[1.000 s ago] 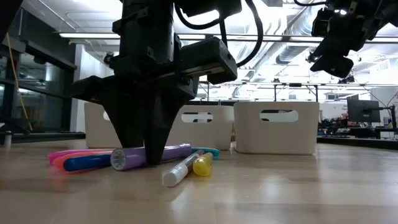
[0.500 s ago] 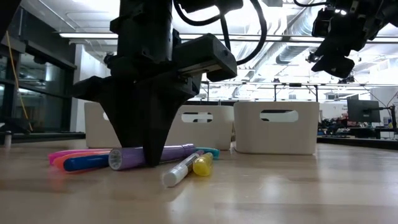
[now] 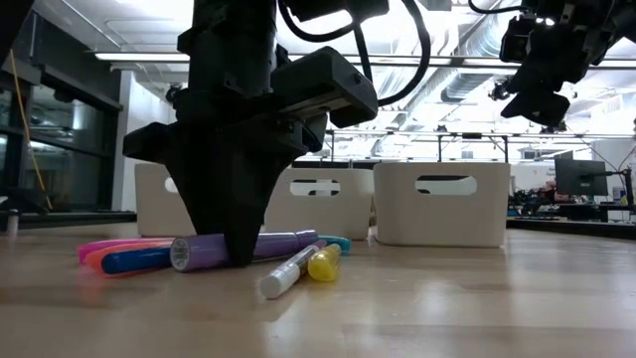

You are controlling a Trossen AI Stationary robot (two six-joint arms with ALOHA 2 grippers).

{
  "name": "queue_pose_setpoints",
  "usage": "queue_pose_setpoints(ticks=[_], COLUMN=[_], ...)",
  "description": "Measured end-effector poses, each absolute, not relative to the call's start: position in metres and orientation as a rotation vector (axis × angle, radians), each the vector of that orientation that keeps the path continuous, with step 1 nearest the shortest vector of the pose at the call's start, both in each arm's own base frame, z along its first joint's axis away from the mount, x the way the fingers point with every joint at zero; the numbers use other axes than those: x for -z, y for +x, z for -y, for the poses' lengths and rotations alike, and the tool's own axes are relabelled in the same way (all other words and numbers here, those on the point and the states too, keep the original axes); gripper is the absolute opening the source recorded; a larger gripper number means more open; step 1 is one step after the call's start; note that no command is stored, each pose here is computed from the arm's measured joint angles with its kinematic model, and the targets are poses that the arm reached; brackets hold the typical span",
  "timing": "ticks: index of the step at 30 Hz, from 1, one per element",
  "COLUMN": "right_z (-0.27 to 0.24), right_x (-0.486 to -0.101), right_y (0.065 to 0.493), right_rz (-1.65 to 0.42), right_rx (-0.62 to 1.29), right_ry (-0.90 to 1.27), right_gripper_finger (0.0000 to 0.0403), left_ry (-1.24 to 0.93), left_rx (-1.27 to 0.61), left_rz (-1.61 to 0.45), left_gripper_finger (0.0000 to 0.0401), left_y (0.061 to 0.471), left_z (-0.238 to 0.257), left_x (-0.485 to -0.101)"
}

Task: Pick & Place Markers
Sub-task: Put the violet highlighter into the right white bin

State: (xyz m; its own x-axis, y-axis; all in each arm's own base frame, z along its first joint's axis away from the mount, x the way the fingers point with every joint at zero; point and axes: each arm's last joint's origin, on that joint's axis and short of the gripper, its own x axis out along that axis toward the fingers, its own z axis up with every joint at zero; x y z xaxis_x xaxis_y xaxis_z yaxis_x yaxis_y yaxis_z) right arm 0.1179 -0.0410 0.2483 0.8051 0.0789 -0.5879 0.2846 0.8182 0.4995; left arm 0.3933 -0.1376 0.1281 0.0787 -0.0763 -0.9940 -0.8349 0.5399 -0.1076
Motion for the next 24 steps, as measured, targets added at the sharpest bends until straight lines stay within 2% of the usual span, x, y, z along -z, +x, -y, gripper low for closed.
queue_pose_setpoints(ticks=[10, 17, 24], right_z=[0.041, 0.041, 0.041], right_x=[-0.248, -0.248, -0.249], right_y=[0.118, 0.118, 0.118], right_rz=[-0.634, -0.634, -0.627], right_rx=[0.118, 0.115, 0.101], right_ry=[0.613, 0.610, 0.588], right_gripper_finger=[0.0181, 0.0181, 0.0181], left_ry=[-0.826, -0.678, -0.658], left_rx=[-0.683, -0.722, -0.737], left_rz=[-1.420, -1.419, -1.330], left_gripper_finger=[0.0060, 0.0060, 0.0060], left_y=[0.395, 0.401, 0.410], left_z=[0.138, 0.137, 0.138], left_x=[-0.133, -0.161, -0.190])
